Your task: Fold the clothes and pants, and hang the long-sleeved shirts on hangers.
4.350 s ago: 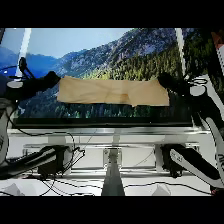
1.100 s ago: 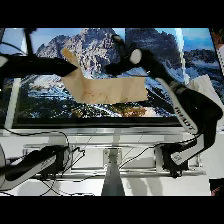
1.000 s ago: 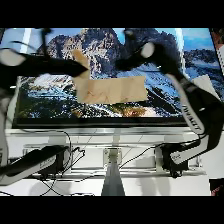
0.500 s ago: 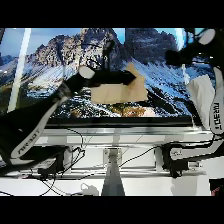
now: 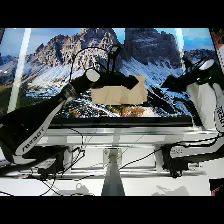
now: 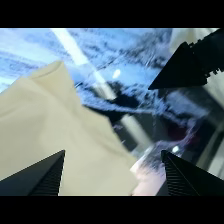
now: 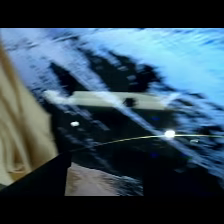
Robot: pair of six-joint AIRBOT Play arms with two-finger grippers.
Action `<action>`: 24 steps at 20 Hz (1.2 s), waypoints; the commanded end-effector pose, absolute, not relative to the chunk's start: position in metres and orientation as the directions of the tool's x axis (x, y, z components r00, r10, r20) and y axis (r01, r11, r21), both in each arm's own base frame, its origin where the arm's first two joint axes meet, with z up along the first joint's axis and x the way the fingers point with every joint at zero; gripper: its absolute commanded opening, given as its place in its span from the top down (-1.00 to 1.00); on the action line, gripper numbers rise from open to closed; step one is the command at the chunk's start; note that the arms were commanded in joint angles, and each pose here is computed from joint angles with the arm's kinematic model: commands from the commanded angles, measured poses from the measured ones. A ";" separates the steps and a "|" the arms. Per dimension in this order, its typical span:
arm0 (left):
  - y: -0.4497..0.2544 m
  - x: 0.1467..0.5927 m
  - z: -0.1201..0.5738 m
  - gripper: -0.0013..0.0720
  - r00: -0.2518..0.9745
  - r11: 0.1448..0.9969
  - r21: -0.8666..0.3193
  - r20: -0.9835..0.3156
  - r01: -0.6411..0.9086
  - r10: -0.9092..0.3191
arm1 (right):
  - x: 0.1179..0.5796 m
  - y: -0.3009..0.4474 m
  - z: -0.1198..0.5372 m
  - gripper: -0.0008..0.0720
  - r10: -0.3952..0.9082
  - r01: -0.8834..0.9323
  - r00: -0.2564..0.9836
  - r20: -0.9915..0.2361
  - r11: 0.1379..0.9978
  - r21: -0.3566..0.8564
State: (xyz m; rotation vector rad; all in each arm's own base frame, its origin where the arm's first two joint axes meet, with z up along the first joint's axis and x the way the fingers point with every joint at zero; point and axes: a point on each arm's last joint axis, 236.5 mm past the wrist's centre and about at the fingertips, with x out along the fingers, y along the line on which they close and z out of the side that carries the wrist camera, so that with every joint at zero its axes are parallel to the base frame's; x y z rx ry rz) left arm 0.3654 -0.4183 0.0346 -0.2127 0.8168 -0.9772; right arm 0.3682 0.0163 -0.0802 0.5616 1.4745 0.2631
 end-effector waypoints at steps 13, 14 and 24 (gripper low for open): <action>-0.233 0.398 -0.037 -0.36 0.307 0.703 0.018 -0.907 0.711 -0.287 | 0.354 0.204 -0.101 -0.71 0.633 -0.020 0.106 -0.767 0.772 0.635; -0.199 0.406 -0.038 -0.30 0.331 0.743 0.092 -0.926 0.663 -0.181 | 0.355 0.204 -0.102 -0.51 0.626 -0.028 0.107 -0.772 0.778 0.627; -0.009 0.409 0.006 0.25 0.323 0.937 0.279 -0.924 0.208 0.204 | 0.418 0.161 -0.053 0.94 0.519 -0.009 0.321 -0.792 0.838 0.545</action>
